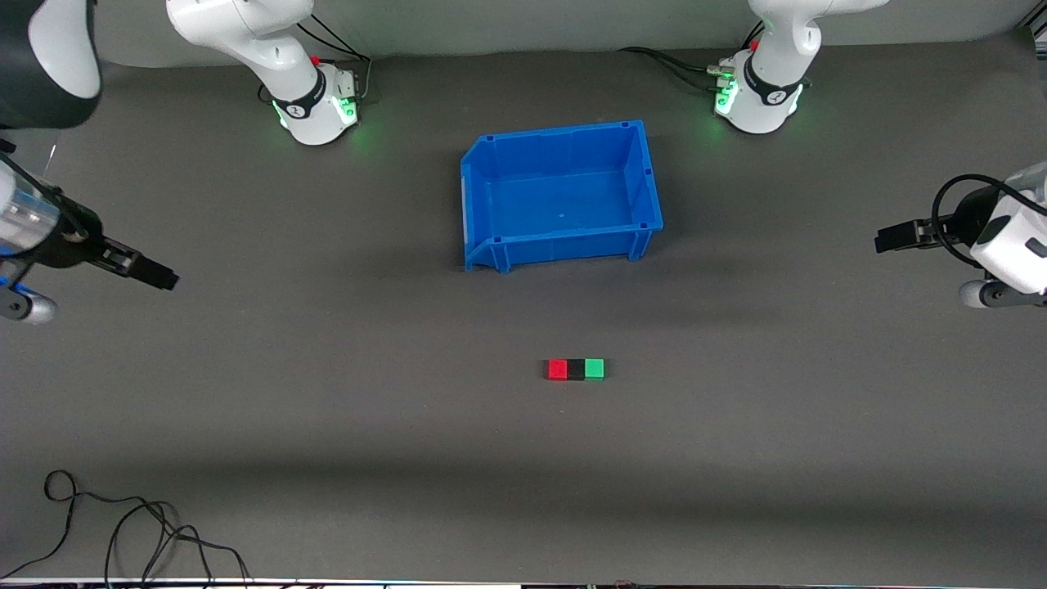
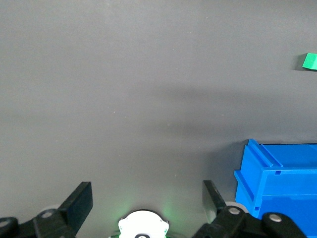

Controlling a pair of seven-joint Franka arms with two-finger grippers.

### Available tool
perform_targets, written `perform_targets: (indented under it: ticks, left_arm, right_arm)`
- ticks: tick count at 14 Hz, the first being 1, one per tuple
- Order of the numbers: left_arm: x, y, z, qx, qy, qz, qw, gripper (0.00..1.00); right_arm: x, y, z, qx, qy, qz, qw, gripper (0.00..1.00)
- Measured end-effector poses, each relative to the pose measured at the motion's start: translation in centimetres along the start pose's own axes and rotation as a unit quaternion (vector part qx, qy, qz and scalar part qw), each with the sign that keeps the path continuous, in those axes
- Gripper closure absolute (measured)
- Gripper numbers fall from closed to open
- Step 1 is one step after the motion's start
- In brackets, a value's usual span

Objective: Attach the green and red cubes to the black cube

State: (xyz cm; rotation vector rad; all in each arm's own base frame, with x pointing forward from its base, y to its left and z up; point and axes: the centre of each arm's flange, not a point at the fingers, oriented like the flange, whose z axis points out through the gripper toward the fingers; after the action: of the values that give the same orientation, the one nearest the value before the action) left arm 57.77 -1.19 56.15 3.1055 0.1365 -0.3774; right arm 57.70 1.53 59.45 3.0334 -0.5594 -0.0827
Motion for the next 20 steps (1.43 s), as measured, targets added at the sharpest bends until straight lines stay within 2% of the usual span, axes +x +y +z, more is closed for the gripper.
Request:
perform_targets:
  ticks: [7,11,15,20]
  left_arm:
    - [-2.2,1.2,1.0,0.004,0.042,0.021,0.999,0.01]
    - [-2.4,1.5,0.1,0.031,0.061,0.066,0.995,0.01]
    - [-2.0,1.1,-0.3,0.030,0.079,0.073,0.994,0.00]
    - [-1.9,0.9,-0.1,0.029,0.078,0.072,0.994,0.00]
  right_arm:
    - [-0.1,4.5,-1.7,0.010,0.021,-0.133,0.991,0.00]
    - [-0.3,4.0,-1.8,0.014,0.022,-0.146,0.989,0.00]
    - [-0.5,4.0,-2.2,0.018,0.025,-0.146,0.989,0.00]
    - [-0.5,3.9,-2.2,0.022,0.024,-0.146,0.989,0.00]
